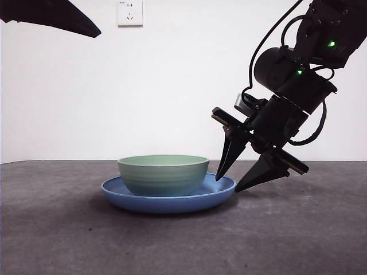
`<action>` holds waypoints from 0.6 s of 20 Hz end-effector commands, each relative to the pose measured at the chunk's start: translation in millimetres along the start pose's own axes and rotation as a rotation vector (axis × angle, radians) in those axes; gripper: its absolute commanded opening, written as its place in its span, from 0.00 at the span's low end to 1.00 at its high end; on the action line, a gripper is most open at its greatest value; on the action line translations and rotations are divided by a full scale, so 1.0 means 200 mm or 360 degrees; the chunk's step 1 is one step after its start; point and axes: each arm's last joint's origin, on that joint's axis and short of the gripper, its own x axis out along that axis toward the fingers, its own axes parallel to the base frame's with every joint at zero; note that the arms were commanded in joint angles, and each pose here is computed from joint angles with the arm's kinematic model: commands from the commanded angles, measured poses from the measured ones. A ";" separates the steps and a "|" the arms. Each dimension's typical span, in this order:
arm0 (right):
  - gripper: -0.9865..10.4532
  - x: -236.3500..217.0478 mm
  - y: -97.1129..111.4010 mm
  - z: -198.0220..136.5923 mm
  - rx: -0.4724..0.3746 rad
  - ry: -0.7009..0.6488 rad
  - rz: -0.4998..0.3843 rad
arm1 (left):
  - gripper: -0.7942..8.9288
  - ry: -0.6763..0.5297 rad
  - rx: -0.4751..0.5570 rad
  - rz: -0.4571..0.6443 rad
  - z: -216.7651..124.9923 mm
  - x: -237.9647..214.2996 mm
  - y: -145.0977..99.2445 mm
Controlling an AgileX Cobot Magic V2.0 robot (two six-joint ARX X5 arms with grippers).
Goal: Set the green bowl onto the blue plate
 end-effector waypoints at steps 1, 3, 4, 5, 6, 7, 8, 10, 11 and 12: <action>0.28 -0.04 0.05 0.03 -0.0024 -0.0058 0.0009 | 0.43 -0.0014 0.0039 -0.0015 0.02 0.00 -0.01; 0.28 -0.11 0.08 0.04 -0.0069 -0.0108 -0.0003 | 0.43 -0.0014 0.0039 -0.0015 0.02 0.00 -0.01; 0.28 -0.16 0.10 0.04 -0.0102 -0.0129 -0.0022 | 0.43 -0.0014 0.0039 -0.0015 0.02 0.00 -0.01; 0.28 -0.21 0.13 0.03 -0.0145 -0.0142 -0.0038 | 0.43 -0.0014 0.0039 -0.0015 0.02 0.00 -0.01; 0.28 -0.27 0.15 0.02 -0.0198 -0.0149 -0.0050 | 0.43 -0.0014 0.0039 -0.0014 0.02 0.00 -0.01; 0.28 -0.33 0.17 0.01 -0.0250 -0.0149 -0.0052 | 0.43 -0.0015 0.0040 -0.0014 0.02 0.00 -0.01; 0.28 -0.39 0.20 -0.01 -0.0310 -0.0144 -0.0053 | 0.43 -0.0015 0.0040 -0.0014 0.02 0.00 -0.01; 0.28 -0.53 0.26 -0.07 -0.0444 -0.0118 -0.0053 | 0.43 -0.0015 0.0040 -0.0014 0.02 0.00 -0.01; 0.28 -0.60 0.29 -0.11 -0.0507 -0.0108 -0.0052 | 0.43 -0.0015 0.0040 -0.0014 0.02 0.00 -0.01; 0.28 -0.66 0.32 -0.15 -0.0566 -0.0100 -0.0047 | 0.43 -0.0015 0.0040 -0.0014 0.02 0.00 -0.01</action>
